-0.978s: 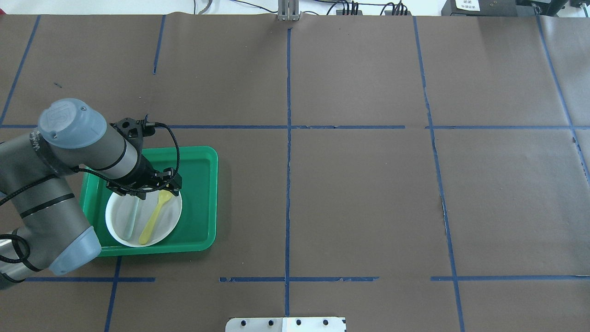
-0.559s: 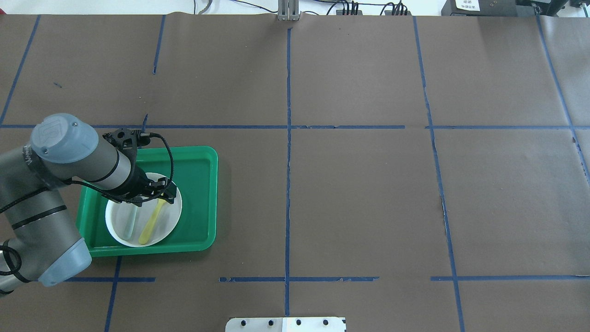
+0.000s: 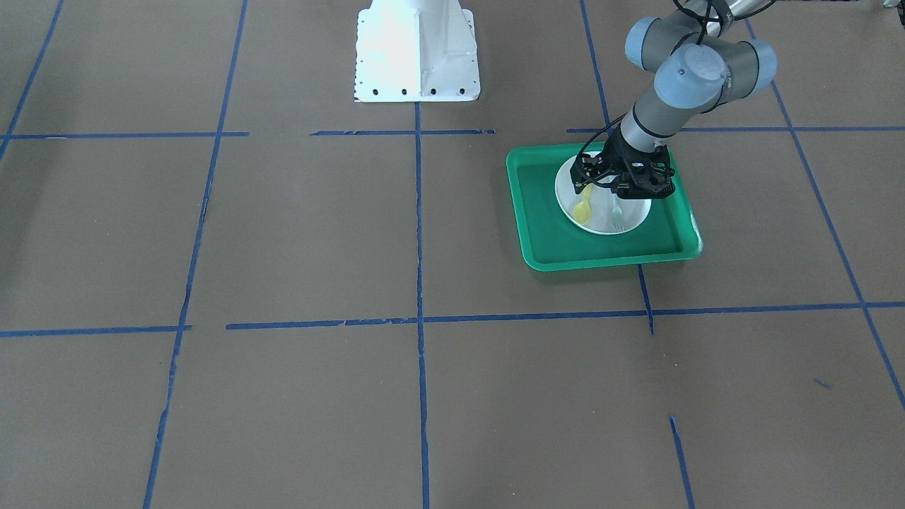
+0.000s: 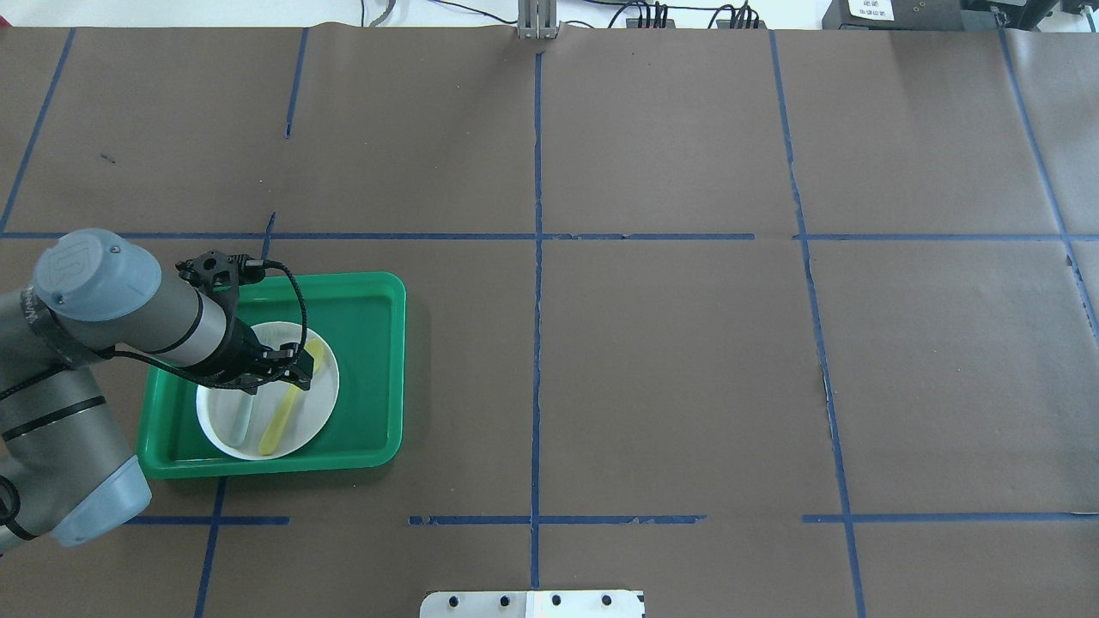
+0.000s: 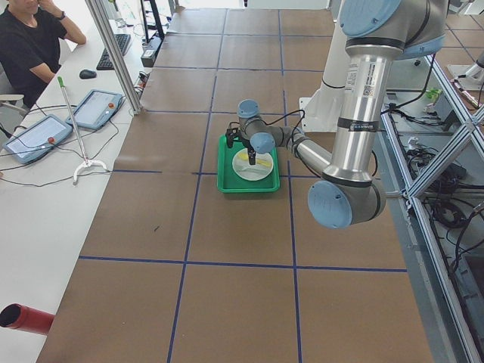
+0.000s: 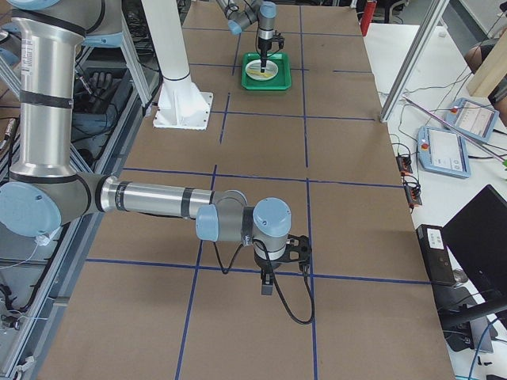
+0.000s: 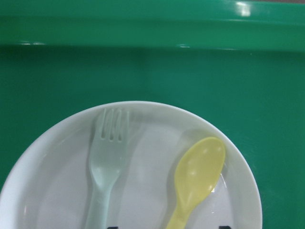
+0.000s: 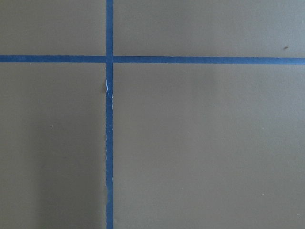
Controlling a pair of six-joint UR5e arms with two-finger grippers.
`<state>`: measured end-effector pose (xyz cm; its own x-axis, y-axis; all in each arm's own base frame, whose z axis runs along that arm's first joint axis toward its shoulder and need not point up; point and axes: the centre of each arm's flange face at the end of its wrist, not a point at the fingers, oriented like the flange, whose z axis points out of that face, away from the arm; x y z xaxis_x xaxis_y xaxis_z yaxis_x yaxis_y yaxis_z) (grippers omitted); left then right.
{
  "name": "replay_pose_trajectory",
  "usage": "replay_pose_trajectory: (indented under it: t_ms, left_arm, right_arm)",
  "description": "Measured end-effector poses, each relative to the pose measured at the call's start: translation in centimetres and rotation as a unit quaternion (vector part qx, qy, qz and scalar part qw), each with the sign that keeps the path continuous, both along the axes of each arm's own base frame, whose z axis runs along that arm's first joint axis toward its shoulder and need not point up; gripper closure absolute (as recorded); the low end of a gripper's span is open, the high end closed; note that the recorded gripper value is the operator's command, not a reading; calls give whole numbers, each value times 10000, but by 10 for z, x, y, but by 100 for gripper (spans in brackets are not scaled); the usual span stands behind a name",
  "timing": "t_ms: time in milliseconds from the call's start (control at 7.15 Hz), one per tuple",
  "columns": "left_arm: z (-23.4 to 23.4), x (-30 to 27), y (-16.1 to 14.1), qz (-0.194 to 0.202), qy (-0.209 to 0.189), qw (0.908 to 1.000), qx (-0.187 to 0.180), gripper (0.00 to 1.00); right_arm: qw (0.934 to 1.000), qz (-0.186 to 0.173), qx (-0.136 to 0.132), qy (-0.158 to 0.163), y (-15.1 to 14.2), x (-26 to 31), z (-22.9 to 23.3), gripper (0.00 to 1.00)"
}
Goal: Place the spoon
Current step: 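Lower the left gripper and close it on the yellow spoon's handle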
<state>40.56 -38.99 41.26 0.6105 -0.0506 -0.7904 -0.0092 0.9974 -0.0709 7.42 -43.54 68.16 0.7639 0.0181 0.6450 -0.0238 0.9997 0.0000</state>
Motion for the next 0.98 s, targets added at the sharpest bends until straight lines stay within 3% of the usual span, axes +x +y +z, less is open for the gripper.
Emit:
replay_pose_trajectory:
  t_ms: [699, 978]
  left_arm:
    - [4, 13, 9, 130, -30, 9999, -24, 25]
    - [8, 17, 11, 162, -63, 9998, -46, 30]
  right_arm:
    - [10000, -2, 0, 0, 0, 0, 0, 0]
    - [10000, 0, -2, 0, 0, 0, 0, 0]
